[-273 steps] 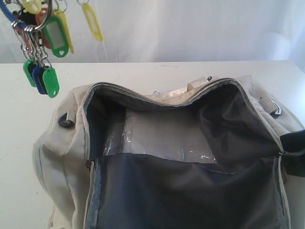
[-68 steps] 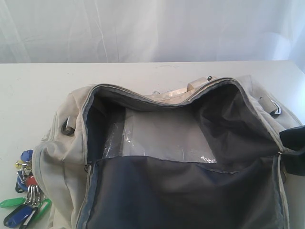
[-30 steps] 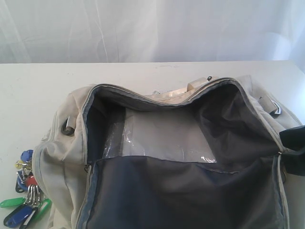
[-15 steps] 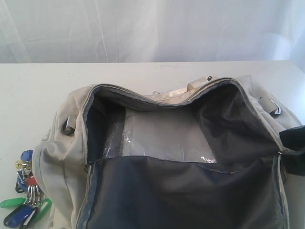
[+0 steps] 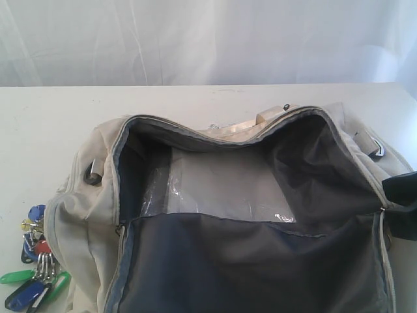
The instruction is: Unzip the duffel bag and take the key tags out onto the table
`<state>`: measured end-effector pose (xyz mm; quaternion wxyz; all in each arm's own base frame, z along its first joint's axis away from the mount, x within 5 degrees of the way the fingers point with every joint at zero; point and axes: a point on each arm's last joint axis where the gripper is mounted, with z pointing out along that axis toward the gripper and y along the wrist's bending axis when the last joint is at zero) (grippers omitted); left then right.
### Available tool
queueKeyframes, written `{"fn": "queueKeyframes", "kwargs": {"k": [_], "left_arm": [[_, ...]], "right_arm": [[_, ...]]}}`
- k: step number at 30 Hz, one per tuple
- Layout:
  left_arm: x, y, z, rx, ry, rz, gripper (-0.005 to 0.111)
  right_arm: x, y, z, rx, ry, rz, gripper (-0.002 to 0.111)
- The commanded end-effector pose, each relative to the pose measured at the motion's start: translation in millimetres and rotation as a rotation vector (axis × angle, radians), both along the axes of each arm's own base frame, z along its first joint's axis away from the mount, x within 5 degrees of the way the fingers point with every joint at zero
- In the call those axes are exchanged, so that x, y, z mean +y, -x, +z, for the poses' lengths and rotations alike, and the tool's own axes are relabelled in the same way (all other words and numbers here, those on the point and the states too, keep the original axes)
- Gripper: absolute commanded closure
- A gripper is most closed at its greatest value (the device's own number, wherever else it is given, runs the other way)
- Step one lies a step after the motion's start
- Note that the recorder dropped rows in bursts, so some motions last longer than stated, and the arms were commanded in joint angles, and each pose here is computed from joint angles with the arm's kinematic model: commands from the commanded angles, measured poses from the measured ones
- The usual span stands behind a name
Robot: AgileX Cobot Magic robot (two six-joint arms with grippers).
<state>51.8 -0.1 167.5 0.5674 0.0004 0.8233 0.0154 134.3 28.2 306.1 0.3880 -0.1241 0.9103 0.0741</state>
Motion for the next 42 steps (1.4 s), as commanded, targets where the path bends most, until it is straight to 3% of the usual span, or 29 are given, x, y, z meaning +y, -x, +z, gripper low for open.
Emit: {"fn": "queueKeyframes", "kwargs": {"k": [1,11,42], "left_arm": [[-0.3,0.3,-1.6,0.005,-0.029,-0.017,0.107],[-0.1,0.3,-1.6,0.003,0.031,0.010,0.107],[-0.1,0.2,-1.3,-0.001,0.030,0.010,0.107]], "right_arm": [[0.3,1.3,0.1,-0.010,0.006,0.009,0.108],[0.3,1.3,0.1,-0.010,0.006,0.009,0.108],[2.4,3.6,1.5,-0.022,0.007,0.027,0.108]]}}
